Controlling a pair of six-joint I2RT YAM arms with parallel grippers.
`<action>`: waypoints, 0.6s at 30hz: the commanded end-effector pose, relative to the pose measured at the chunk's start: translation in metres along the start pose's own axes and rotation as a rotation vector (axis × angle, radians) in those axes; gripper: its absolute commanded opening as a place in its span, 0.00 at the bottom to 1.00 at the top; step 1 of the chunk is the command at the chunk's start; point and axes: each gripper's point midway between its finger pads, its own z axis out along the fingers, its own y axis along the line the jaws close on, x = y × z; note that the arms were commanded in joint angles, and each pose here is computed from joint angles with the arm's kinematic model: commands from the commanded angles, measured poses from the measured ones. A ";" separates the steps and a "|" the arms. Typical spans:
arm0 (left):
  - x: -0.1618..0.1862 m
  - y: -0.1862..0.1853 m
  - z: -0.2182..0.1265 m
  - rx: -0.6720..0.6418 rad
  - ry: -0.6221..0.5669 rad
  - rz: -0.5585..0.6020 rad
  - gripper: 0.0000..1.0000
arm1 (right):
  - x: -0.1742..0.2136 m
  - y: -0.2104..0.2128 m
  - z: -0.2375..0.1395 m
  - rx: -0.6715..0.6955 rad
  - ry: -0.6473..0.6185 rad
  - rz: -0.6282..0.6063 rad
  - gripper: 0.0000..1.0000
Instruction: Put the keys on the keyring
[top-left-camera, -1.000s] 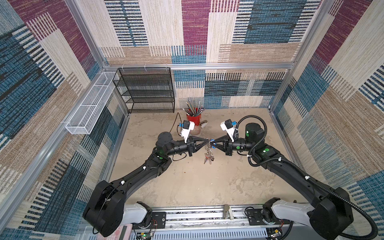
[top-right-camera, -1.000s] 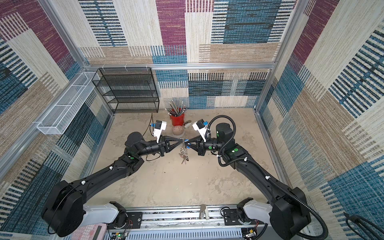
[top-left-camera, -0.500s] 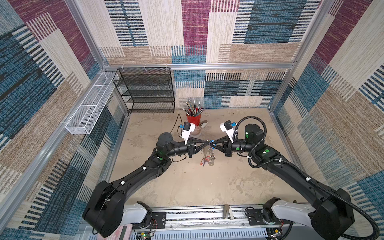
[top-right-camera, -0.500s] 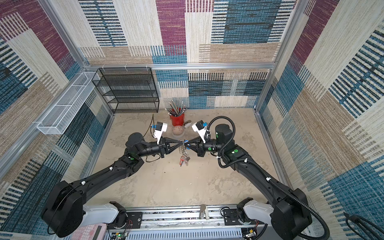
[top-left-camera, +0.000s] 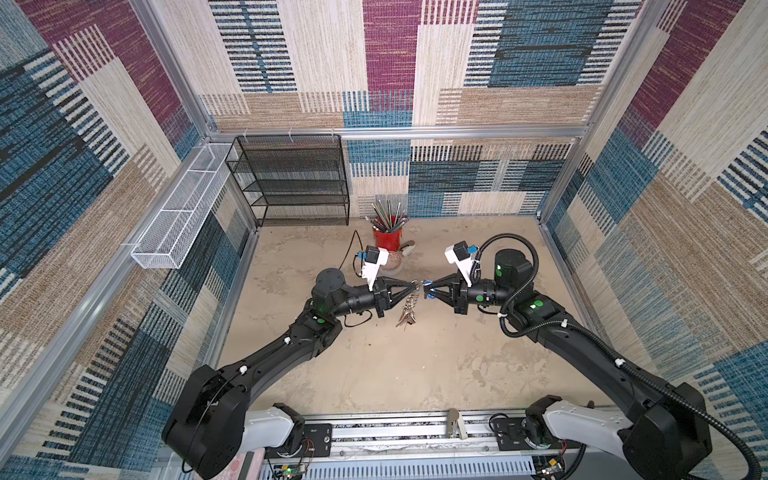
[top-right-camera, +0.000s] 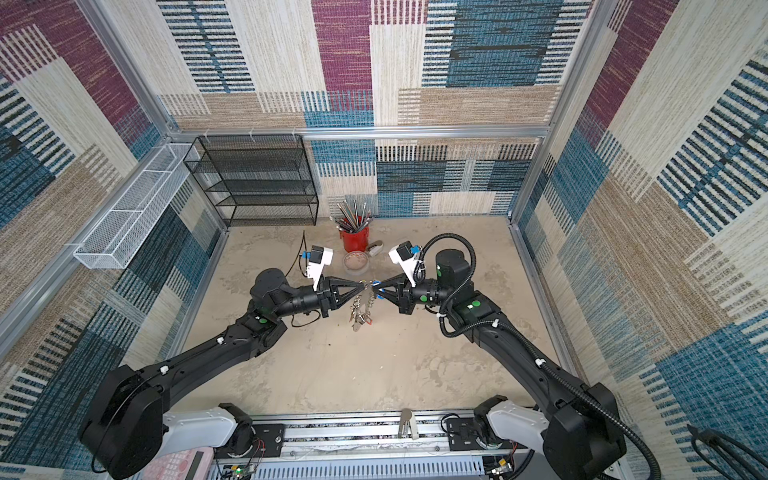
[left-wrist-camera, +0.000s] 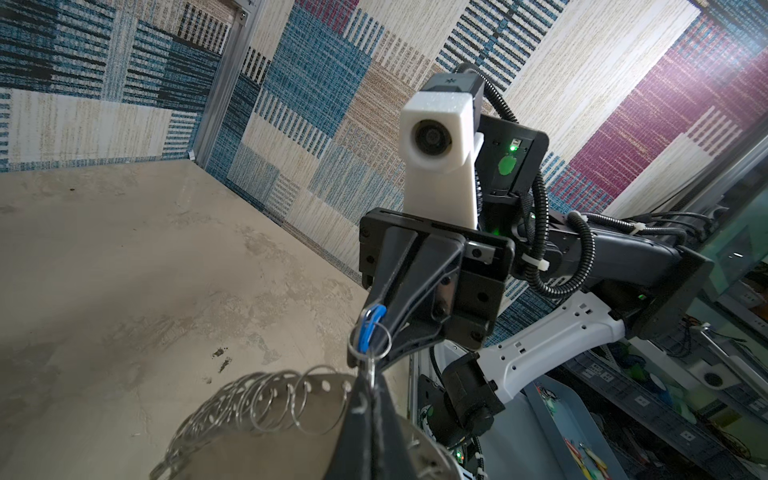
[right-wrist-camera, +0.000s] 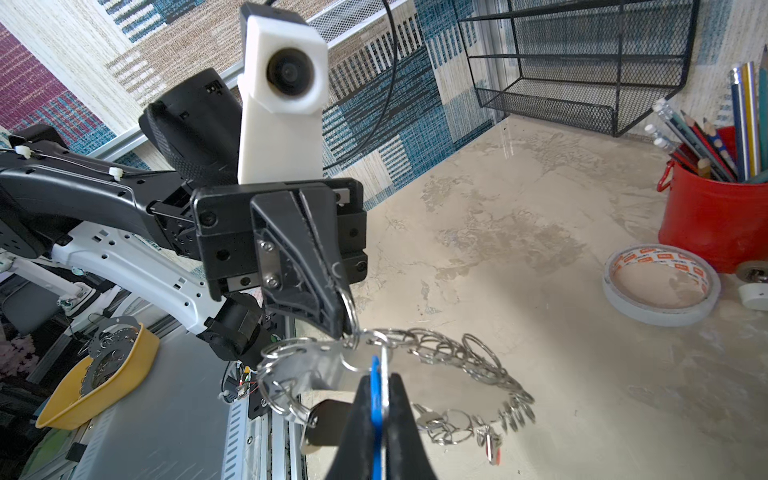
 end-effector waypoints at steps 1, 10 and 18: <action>-0.009 -0.005 -0.001 0.021 -0.025 0.045 0.00 | -0.007 -0.009 -0.001 0.044 -0.031 0.001 0.05; -0.009 -0.003 -0.001 0.014 -0.029 0.036 0.00 | -0.012 -0.021 -0.006 0.117 -0.058 0.005 0.41; -0.002 0.009 0.005 -0.027 0.003 0.014 0.00 | -0.019 -0.056 -0.026 0.300 -0.119 0.062 0.46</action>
